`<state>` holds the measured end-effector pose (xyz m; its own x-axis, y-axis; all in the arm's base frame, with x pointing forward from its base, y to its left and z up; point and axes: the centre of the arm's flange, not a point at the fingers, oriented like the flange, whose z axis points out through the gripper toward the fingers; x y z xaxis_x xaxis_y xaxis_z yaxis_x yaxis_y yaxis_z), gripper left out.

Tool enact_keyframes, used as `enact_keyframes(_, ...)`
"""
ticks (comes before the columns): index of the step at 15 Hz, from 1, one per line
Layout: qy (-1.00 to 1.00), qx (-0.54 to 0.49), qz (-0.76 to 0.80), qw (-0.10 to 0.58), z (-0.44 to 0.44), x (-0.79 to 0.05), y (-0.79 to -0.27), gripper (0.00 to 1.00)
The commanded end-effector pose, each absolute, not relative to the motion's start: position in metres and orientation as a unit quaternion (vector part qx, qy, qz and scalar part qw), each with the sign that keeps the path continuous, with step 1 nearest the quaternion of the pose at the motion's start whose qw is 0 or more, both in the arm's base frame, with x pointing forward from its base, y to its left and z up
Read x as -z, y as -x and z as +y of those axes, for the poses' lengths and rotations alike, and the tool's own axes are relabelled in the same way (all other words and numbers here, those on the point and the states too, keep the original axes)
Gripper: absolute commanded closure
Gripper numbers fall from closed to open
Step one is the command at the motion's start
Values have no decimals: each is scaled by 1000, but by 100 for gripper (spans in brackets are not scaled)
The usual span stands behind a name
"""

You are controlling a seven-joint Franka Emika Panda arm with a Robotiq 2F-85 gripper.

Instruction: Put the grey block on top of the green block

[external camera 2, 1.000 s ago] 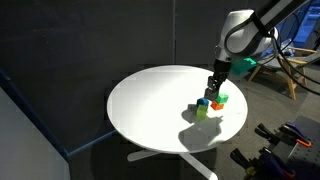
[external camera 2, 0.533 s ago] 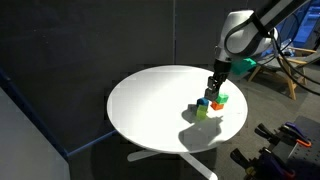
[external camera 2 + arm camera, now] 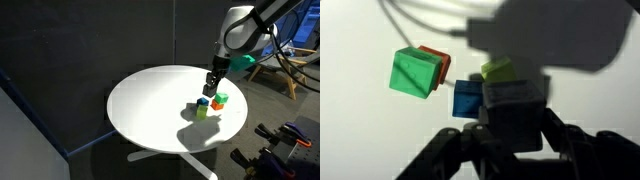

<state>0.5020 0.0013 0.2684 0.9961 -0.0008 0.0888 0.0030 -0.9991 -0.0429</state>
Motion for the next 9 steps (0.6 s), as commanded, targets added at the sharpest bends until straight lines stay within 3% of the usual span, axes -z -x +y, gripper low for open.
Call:
enact_keyframes(1,997,62,29,27,-10,-288,-507,70)
enact_keyframes(9,990,85,111,23,-54,-313,-513,70)
